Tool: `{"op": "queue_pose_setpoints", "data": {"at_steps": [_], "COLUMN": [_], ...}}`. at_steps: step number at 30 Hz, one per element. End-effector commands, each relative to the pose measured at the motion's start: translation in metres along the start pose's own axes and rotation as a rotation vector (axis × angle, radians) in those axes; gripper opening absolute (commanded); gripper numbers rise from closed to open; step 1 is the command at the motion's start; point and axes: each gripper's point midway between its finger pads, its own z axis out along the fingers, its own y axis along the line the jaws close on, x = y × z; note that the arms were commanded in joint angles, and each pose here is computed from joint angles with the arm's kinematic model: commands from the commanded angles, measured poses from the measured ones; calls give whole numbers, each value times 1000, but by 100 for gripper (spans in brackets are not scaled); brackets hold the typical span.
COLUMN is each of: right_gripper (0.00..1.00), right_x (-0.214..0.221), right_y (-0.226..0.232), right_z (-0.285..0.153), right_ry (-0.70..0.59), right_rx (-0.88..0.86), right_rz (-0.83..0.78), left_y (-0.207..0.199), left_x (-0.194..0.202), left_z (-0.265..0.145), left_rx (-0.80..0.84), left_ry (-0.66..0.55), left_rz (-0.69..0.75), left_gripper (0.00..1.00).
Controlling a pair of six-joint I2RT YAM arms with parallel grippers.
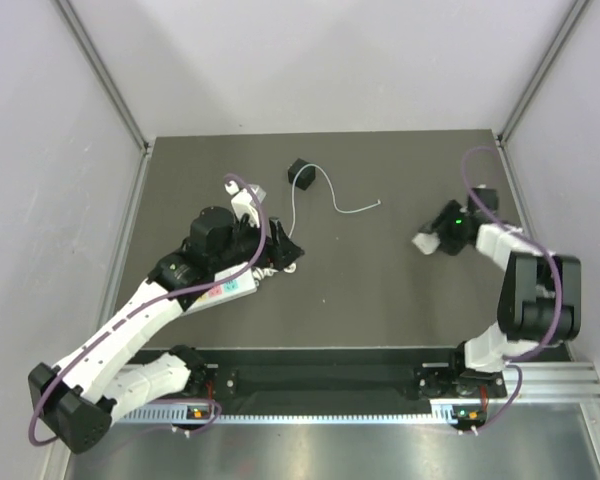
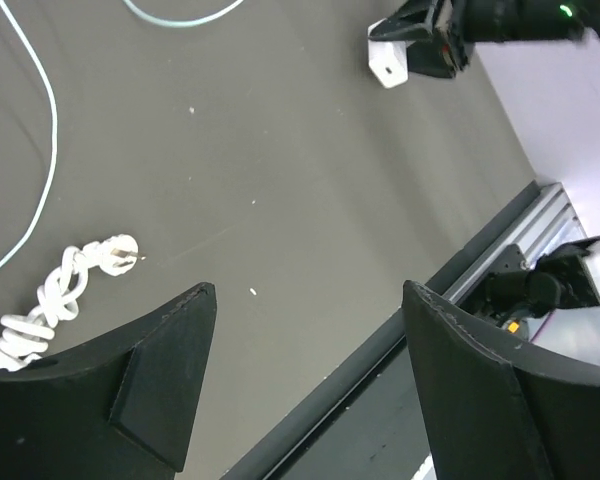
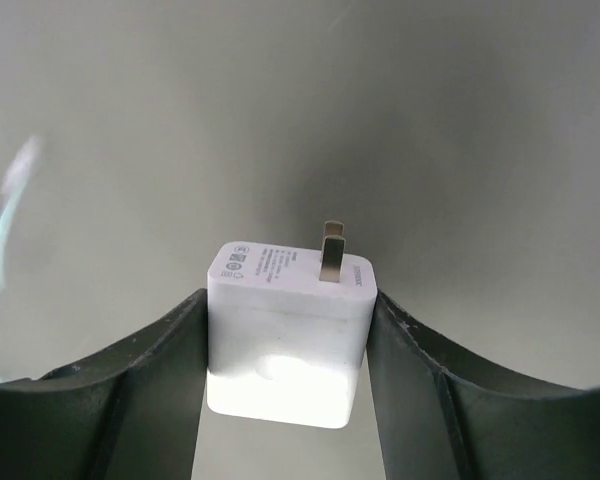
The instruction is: Insert the plug
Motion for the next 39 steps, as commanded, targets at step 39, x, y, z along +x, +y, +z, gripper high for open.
{"op": "queue_pose_setpoints", "data": {"at_steps": [39], "right_gripper": [43], "right_x": [191], "right_y": [261], "right_z": [-208], "right_ry": [108], "right_rx": [-970], "right_rz": [479], "left_y": [-36], "left_x": [-19], "left_z": [94], "left_rx": [23], "left_ry": [-309], "left_rz": [104], "left_gripper": [68]}}
